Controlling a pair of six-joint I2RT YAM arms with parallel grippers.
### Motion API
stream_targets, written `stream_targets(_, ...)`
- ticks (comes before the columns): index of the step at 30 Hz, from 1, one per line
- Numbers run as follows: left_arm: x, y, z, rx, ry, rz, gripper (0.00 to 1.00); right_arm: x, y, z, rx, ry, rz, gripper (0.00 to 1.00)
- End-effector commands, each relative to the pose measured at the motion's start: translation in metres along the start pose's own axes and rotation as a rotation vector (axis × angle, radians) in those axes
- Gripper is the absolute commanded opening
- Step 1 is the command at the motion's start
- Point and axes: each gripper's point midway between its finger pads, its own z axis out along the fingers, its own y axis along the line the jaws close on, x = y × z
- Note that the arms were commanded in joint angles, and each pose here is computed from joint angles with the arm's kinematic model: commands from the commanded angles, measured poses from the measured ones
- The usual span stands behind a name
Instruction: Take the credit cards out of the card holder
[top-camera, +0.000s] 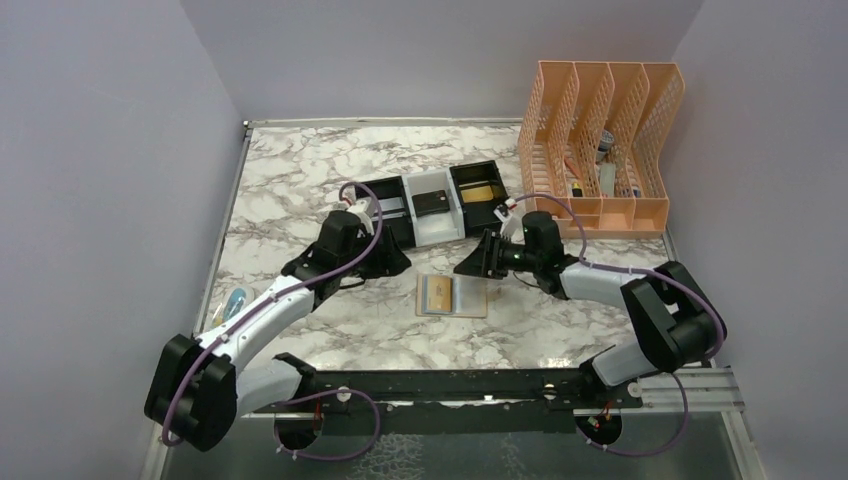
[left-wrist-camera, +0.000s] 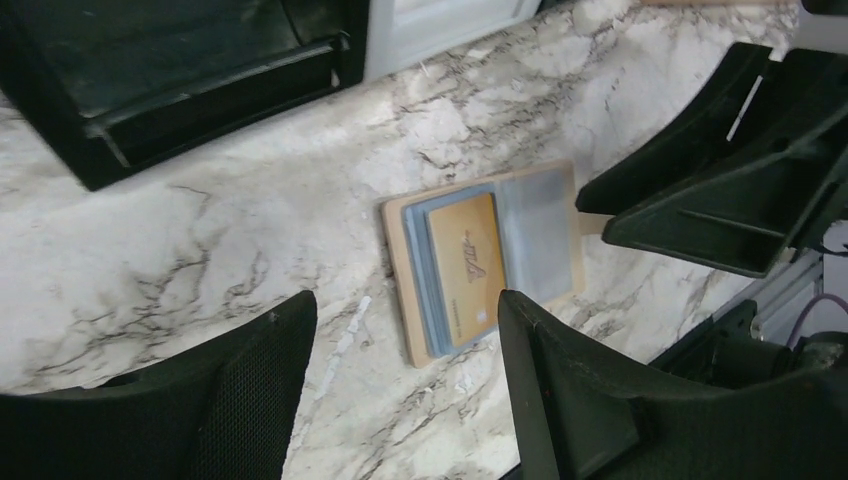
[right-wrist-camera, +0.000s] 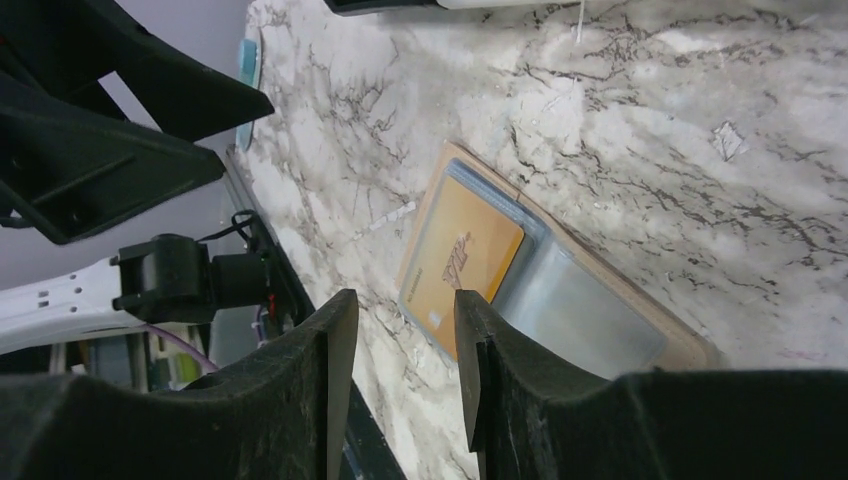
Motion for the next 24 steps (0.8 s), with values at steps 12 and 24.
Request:
stream_targets(12, 0.044, -0.05, 0.047, 0.057, 0.155, 0.105, 0.59, 0.039, -0.011, 0.032, -0.009, 0.143, 0.12, 0.31)
stream_targets(24, 0.07, -0.051, 0.068, 0.033, 0.248, 0.145, 0.47, 0.057, -0.042, 0.038, 0.087, 0.172, 0.172, 0.22)
